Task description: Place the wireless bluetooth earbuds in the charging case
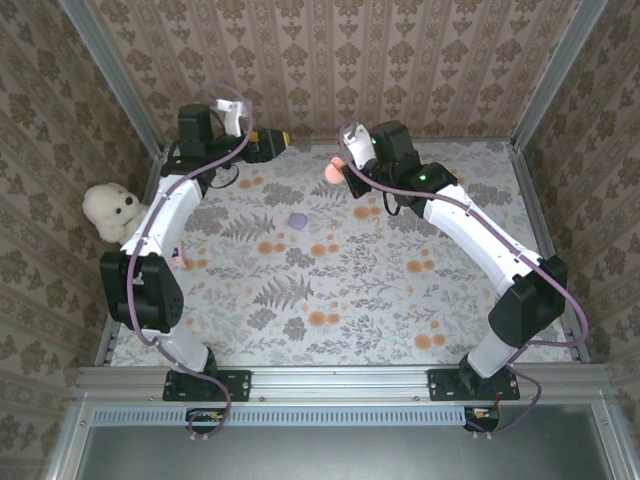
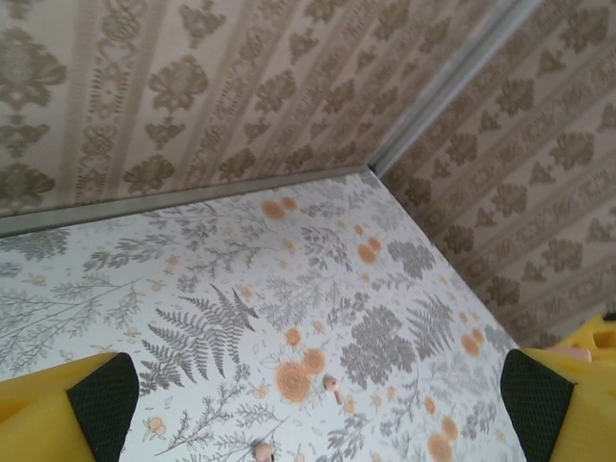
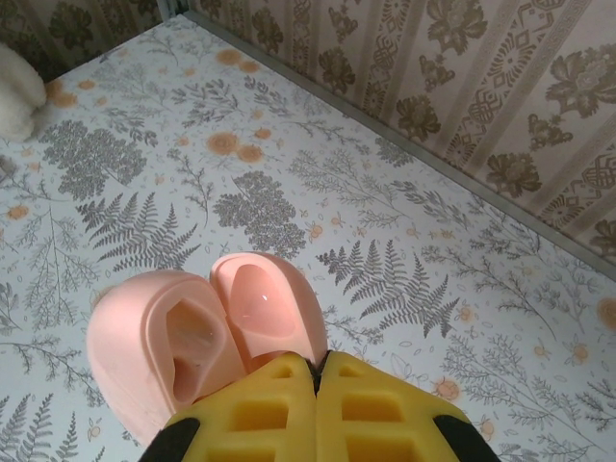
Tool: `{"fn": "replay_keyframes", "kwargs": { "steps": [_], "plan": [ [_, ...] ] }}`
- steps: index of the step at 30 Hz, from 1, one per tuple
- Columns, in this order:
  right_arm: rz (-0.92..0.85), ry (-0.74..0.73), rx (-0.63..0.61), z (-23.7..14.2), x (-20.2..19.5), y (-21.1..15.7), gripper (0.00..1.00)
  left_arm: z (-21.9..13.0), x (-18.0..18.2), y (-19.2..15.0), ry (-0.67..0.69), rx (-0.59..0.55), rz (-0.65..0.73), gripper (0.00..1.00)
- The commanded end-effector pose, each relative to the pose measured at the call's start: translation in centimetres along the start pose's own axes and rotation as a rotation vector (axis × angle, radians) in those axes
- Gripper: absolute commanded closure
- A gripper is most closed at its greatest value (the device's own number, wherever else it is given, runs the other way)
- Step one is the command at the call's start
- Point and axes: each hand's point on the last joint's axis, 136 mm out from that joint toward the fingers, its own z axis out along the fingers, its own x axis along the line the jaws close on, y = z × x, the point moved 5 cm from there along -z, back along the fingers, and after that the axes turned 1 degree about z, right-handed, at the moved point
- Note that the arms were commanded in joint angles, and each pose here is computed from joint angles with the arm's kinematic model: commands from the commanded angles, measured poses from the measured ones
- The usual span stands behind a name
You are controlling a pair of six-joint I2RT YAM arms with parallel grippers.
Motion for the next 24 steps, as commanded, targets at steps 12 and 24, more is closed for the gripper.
{"fn": "replay_keyframes", "kwargs": {
  "steps": [12,24],
  "plan": [
    [-0.082,0.043,0.052,-2.3,1.6,-1.8,1.00,0.4,-10.1,-5.5,-0.283,0.237,0.432,0.10],
    [-0.065,0.075,0.054,-4.8,2.8,-2.8,1.00,0.5,-12.6,-6.8,-0.449,0.317,0.389,0.26]
  ]
}}
